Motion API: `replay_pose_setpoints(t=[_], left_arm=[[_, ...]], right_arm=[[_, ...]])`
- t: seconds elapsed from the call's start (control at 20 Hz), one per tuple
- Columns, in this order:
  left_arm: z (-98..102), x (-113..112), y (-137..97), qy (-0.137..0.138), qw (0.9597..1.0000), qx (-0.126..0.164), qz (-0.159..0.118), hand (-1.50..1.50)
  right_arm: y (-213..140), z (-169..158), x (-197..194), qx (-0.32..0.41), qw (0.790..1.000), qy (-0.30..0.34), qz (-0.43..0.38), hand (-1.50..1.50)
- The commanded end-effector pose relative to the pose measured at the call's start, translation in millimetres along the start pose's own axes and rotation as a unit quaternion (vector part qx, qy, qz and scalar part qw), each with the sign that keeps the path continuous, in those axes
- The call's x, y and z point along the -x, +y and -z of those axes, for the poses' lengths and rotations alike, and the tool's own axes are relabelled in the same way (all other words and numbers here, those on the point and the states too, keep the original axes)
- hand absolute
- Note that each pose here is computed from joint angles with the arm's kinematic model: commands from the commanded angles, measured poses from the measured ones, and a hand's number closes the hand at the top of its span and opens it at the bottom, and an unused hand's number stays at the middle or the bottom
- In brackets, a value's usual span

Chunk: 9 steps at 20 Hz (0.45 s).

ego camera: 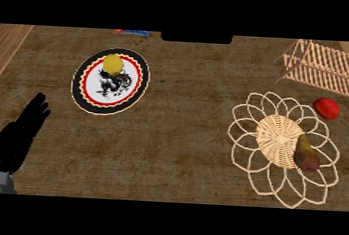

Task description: Pick the tomato from the placemat and place it in the tiered shelf

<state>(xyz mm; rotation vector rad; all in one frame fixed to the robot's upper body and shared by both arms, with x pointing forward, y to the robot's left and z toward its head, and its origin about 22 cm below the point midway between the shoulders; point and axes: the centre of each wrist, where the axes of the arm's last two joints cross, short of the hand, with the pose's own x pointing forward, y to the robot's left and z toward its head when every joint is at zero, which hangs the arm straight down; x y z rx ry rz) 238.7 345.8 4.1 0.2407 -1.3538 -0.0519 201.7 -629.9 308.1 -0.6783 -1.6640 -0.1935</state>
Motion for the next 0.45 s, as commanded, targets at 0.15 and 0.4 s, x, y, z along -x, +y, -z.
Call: replay_pose_setpoints(t=[0.15,0.4], left_arm=[[-10.8,11.3,4.5,0.004,0.9999,-0.015,-0.002,0.0],[-14.4,15.0,16.6,0.012,0.9993,-0.036,-0.008,0.0]], right_arm=[[-62.8,-46.3,-16.7,-0.008,0.998,0.041,-0.042,-1.5],[-74.2,-60.2,-6.6,-0.013,0.999,0.026,-0.033,-1.5]])
